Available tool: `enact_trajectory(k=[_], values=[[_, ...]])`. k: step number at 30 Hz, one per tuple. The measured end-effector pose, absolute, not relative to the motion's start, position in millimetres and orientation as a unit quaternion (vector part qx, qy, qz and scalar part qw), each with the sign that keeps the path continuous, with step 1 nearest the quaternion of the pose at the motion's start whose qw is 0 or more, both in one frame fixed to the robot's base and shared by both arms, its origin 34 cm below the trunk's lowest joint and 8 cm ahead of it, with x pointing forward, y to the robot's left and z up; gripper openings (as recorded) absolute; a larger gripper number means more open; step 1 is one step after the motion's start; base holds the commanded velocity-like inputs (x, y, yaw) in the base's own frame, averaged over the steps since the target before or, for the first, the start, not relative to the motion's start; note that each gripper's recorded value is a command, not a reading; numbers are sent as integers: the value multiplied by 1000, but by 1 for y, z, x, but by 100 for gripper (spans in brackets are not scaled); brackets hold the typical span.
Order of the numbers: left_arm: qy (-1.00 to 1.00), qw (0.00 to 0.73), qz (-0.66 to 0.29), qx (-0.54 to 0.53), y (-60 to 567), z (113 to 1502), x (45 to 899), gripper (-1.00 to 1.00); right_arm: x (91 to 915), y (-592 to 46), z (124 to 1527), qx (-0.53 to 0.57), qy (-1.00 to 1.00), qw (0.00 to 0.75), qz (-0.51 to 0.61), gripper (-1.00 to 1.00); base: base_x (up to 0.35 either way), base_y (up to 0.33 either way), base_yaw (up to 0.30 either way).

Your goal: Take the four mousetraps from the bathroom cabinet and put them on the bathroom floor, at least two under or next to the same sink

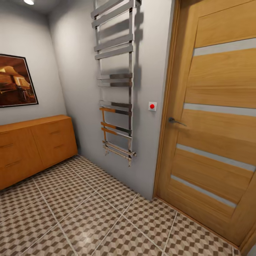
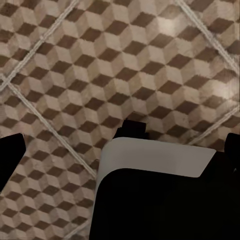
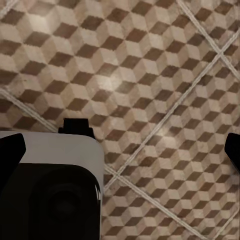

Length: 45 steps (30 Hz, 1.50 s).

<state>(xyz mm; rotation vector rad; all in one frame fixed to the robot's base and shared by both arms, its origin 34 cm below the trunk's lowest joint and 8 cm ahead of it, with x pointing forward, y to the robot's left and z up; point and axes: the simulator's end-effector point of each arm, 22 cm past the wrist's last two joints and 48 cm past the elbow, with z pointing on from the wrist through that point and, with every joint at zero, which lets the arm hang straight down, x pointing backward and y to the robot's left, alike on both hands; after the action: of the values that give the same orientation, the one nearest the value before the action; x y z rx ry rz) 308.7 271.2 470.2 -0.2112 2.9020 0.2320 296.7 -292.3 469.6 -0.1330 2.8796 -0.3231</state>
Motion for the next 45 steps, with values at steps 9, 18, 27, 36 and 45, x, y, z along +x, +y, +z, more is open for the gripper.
enact_trajectory(k=[9, 18, 27, 36, 45], values=[[988, 113, 79, -72, 271, 470, 310, 100, 297, -292, 470, -46, 986, 120, -110, 100, 0, 0, 269], [988, 112, 77, -74, 268, 470, 308, 100, 297, -292, 470, -46, 985, 121, -111, 100, 0, 0, 270], [988, 112, 73, -72, 262, 470, 309, 100, 297, -292, 470, -46, 985, 121, -110, 100, 0, 0, 270], [989, 110, 72, -72, 260, 470, 308, 100, 297, -292, 470, -47, 985, 120, -111, 100, 0, 0, 270], [989, 110, 72, -73, 260, 470, 308, 100, 297, -292, 470, -47, 985, 120, -110, 100, 0, 0, 270]])
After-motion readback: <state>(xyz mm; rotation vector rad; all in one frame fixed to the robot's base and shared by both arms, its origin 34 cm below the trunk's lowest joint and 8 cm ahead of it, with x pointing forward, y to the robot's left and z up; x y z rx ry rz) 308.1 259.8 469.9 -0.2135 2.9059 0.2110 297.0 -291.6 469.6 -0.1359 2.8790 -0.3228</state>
